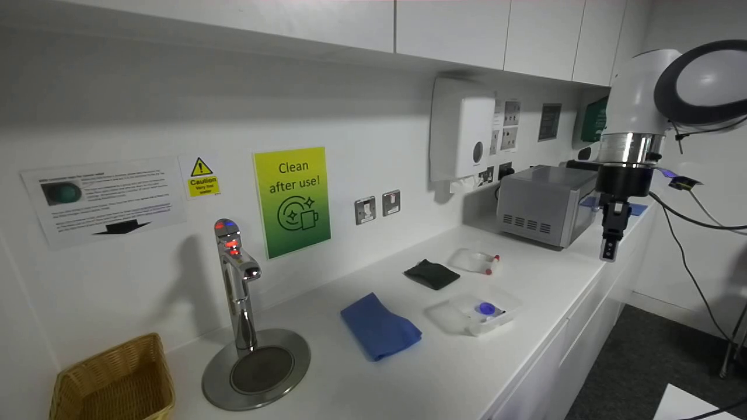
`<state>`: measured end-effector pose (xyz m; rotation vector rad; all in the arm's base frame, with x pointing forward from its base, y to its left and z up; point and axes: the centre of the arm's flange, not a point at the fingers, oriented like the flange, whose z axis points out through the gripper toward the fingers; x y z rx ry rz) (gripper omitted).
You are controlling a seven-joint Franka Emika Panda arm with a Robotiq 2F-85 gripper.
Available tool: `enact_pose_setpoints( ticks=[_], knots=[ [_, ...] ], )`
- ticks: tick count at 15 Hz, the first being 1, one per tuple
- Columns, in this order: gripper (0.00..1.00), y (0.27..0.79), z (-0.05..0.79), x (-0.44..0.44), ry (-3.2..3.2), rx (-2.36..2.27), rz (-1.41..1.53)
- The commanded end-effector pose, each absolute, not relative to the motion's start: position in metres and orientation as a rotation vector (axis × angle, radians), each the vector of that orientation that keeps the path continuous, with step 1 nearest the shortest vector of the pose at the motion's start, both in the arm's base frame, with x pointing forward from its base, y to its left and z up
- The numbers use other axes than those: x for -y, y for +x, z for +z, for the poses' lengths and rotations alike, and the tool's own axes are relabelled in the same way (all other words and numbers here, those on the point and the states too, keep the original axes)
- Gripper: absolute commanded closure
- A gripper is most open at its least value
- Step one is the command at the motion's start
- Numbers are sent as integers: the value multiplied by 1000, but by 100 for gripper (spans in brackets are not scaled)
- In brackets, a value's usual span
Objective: Put the blue object in the lunchbox
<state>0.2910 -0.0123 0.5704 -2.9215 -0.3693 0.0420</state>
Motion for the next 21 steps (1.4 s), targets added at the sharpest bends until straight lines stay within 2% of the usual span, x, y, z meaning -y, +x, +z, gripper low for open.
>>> enact_pose_setpoints(
  ticks=[1,5,7,15,18,19,21],
  knots=[
    [0,291,570,12,-2921,369,42],
    [0,293,569,15,-2894,389,29],
    [0,313,562,28,-2848,331,79],
    [0,432,555,87,-2710,177,-148],
    [0,467,557,74,-2624,225,-92],
    [0,434,543,75,-2666,182,-130],
    [0,453,540,69,-2649,196,-103]
  ],
)
